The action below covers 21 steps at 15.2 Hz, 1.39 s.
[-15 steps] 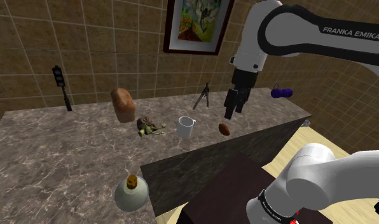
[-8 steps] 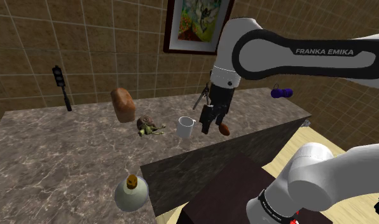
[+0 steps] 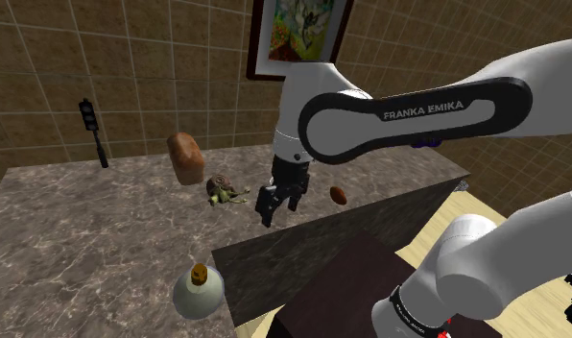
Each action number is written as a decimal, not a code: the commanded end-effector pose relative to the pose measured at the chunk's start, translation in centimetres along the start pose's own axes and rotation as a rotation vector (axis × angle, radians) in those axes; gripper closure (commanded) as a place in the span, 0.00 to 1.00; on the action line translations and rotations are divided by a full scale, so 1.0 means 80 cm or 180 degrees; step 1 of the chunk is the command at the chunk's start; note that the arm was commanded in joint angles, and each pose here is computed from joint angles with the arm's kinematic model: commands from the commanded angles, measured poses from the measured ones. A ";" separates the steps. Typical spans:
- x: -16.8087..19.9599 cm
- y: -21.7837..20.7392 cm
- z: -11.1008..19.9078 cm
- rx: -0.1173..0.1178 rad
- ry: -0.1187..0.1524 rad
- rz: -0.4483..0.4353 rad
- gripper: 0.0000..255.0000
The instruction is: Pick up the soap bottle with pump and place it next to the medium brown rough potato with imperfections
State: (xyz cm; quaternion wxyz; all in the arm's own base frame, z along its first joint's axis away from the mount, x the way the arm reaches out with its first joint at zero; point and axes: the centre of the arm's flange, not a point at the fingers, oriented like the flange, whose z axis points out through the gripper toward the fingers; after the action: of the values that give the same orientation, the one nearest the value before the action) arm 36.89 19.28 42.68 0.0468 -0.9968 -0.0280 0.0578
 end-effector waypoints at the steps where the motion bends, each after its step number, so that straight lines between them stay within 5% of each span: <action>1: 0.008 -0.021 0.019 -0.0010 0.0027 0.0007 0.00; 16: 0.111 -0.191 0.166 -0.0111 0.0186 0.0048 0.00; 21: 0.113 -0.190 0.199 -0.0111 0.0186 0.0048 0.00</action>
State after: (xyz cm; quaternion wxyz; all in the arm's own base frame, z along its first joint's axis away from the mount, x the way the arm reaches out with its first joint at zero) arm 43.14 36.25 27.87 0.0296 -0.9989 -0.0201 0.0288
